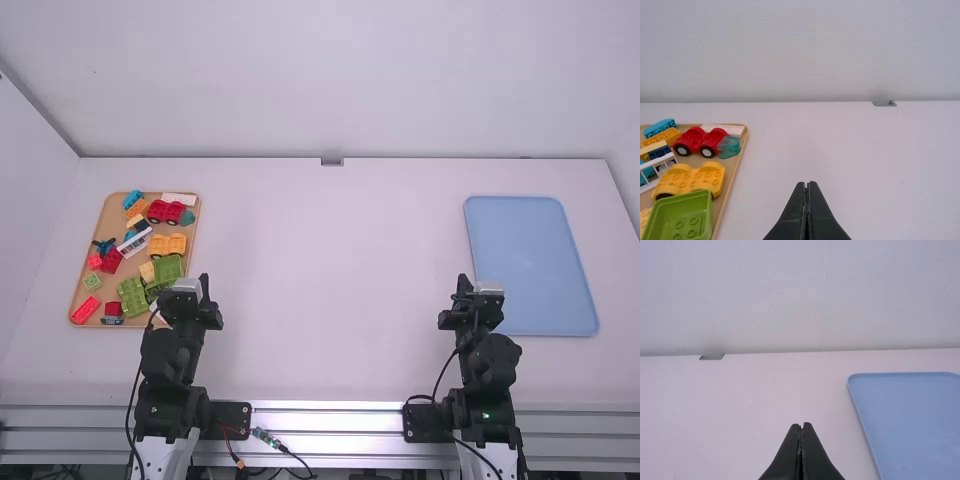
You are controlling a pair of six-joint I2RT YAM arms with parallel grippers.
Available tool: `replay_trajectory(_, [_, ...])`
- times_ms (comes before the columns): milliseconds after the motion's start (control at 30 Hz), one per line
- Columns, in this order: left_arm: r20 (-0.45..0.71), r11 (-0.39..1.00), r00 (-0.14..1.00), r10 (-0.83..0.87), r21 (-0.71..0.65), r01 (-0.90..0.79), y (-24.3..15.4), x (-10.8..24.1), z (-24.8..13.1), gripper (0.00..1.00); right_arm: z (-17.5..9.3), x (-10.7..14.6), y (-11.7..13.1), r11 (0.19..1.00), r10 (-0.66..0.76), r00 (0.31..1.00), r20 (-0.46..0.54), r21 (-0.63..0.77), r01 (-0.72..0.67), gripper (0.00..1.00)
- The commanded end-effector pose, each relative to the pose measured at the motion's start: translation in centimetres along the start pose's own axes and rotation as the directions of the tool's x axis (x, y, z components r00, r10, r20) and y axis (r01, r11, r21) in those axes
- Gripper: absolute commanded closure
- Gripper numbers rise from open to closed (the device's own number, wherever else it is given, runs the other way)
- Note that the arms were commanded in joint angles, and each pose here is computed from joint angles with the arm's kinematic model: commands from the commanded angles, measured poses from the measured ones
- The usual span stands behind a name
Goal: Assemble lego blocks to make yellow taxi
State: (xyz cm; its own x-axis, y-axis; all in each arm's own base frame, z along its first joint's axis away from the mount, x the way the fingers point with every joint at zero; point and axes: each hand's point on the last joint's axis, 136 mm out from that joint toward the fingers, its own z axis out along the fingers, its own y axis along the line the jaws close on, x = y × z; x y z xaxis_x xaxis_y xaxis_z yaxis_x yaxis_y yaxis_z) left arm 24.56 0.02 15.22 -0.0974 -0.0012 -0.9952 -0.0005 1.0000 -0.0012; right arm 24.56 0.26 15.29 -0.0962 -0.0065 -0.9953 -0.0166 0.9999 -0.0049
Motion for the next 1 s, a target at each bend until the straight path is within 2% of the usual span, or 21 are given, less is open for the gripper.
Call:
replay_trajectory(0, [0.007,1.0,1.0,-0.007,0.015,0.007,-0.3,-0.4,0.0,0.99,0.0,-0.3,0.3,1.0,-0.005,1.0,0.006,-0.014,0.005,0.99])
replay_trajectory(333, [-0.034,0.993,0.999,-0.024,0.111,0.028,-2.2,-1.3,-0.2,0.92,-0.2,-3.9,1.0,0.996,-0.066,0.995,0.08,-0.052,0.07,0.92])
replay_trajectory(700, [0.056,0.984,0.998,-0.027,0.179,0.017,-3.4,-6.0,-0.3,0.82,-0.4,-8.3,1.2,0.988,-0.141,0.975,0.169,-0.04,0.15,0.83])
replay_trajectory(967, [0.147,0.983,0.989,-0.034,0.183,0.007,-3.5,-10.7,-0.3,0.73,-0.1,-9.5,0.5,0.99,-0.141,0.979,0.144,-0.007,0.144,0.77])
